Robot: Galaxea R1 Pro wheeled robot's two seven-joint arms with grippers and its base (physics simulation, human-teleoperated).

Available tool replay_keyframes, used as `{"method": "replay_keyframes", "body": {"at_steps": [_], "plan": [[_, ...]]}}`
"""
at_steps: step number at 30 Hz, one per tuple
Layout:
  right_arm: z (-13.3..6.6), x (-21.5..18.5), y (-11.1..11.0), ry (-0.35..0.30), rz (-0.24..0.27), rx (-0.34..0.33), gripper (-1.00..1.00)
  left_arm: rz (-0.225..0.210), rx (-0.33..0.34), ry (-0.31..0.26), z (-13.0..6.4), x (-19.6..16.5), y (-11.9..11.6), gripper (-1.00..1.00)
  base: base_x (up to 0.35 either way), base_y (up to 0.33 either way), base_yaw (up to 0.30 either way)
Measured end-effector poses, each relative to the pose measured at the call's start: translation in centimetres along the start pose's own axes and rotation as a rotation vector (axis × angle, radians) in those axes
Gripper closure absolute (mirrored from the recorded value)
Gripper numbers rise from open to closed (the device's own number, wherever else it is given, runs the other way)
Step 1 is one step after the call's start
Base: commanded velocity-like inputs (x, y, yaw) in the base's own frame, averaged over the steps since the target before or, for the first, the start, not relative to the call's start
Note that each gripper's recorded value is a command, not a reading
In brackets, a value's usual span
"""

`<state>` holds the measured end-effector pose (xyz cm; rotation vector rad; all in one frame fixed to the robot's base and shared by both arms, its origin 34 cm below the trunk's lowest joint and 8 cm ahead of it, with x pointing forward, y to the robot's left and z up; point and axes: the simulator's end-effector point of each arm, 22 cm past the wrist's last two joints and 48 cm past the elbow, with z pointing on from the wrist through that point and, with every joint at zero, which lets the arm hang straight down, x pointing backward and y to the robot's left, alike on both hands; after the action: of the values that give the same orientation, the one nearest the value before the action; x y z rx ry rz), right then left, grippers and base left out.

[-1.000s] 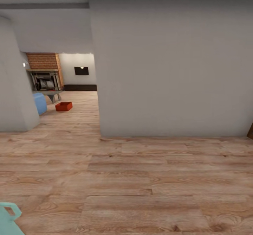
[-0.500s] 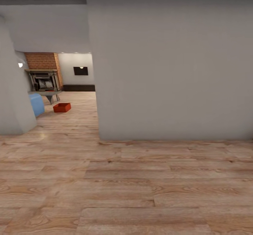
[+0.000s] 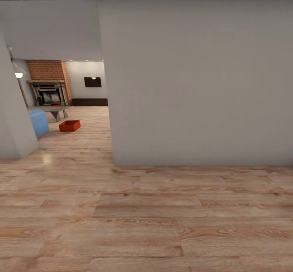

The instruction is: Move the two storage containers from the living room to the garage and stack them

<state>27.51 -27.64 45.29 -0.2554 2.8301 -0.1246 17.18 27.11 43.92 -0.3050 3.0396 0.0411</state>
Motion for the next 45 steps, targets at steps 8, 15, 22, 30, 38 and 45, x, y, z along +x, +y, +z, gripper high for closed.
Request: {"method": "replay_keyframes", "body": {"at_steps": [8,15,22,30,38,45], "plan": [[0.0,0.01,-0.09,0.001,-0.002,0.001,-1.0,0.0,0.0,-0.001,0.0,-0.02,0.0,-1.0,0.323,0.0,0.0],[0.0,-0.07,0.08,-0.002,-0.001,-0.001,-1.0,0.0,-0.001,0.0,0.0,-0.01,0.01,-1.0,0.323,0.0,0.0],[0.0,-0.09,0.19,-0.002,0.005,-0.002,-1.0,0.001,0.0,-0.001,0.0,-0.02,0.01,-1.0,0.323,0.0,0.034],[0.0,-0.06,0.16,-0.001,0.016,0.0,-1.0,0.0,0.0,-0.001,0.0,-0.01,0.01,-1.0,0.323,0.0,0.223],[0.0,-0.05,0.13,0.0,0.024,0.002,-1.0,0.001,0.0,-0.001,0.0,-0.01,0.0,-1.0,0.323,0.0,0.264],[-0.01,-0.05,0.12,-0.001,0.028,0.002,-1.0,0.0,0.0,0.0,0.0,0.0,0.0,-1.0,0.323,0.0,0.268]]}}
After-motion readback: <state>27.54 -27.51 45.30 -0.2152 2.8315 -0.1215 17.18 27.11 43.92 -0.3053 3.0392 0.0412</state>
